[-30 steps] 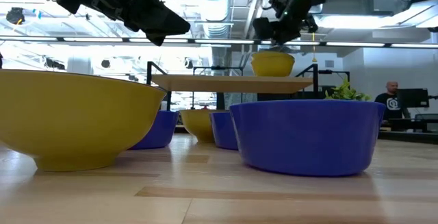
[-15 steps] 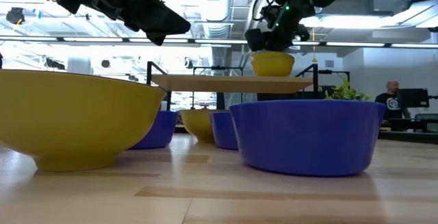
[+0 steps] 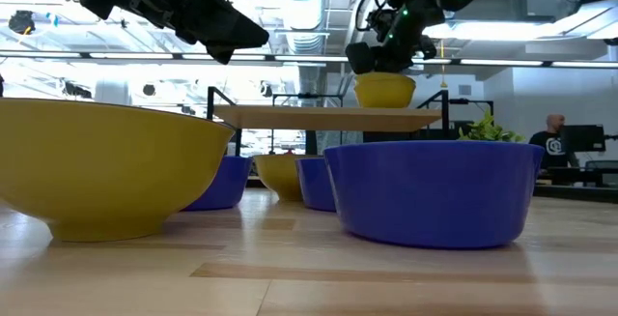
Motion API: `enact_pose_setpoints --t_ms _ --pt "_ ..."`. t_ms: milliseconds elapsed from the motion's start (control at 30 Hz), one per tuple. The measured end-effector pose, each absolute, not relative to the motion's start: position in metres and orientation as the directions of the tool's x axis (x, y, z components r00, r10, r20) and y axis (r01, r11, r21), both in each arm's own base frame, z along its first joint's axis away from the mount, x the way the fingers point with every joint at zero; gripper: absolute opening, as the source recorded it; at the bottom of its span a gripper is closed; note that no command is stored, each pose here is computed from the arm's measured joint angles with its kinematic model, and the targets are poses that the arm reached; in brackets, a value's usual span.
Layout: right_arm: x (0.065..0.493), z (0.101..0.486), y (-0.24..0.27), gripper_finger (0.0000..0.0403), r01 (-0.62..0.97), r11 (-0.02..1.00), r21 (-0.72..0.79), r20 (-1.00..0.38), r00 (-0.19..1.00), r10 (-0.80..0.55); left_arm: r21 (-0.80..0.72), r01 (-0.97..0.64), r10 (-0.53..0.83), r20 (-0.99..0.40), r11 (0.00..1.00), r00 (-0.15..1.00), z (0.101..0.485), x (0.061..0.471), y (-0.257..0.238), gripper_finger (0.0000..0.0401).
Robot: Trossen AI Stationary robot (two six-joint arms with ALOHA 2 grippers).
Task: Pick & Place Mini bowls
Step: Stack the yellow patterned bowl on top of the yellow patterned bowl on the shelf
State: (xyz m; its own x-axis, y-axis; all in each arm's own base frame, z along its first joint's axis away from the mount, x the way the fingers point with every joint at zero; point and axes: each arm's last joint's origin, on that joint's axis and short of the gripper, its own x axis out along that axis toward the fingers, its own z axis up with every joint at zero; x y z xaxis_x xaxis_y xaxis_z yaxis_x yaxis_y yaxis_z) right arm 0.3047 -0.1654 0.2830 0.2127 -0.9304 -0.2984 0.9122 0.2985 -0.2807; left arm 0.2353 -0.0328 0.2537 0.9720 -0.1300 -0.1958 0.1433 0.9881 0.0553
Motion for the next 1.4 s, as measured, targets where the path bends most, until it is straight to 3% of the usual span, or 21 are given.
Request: enact_pose_setpoints --t_ms 800,1033,1400 --pt "0.3048 0.2821 -0.1651 0.0092 0.906 0.315 -0.282 -0.31 0.225 -0.924 0.055 0.143 -0.13 -0.195 0.988 0.972 0.2538 0.2353 -0.0328 0.0033" --pt "0.3031 0.2823 -0.1655 0.0092 0.897 0.272 -0.349 -0.293 0.172 -0.941 0.055 0.143 -0.13 -0.195 0.988 0.972 0.2538 0.2353 -0.0328 0.0033" --pt "0.3003 0.2881 -0.1642 0.0092 0.906 0.264 -0.331 -0.28 0.173 -0.944 0.045 0.142 -0.13 -0.208 0.989 0.97 0.2526 0.2351 -0.0328 0.0033"
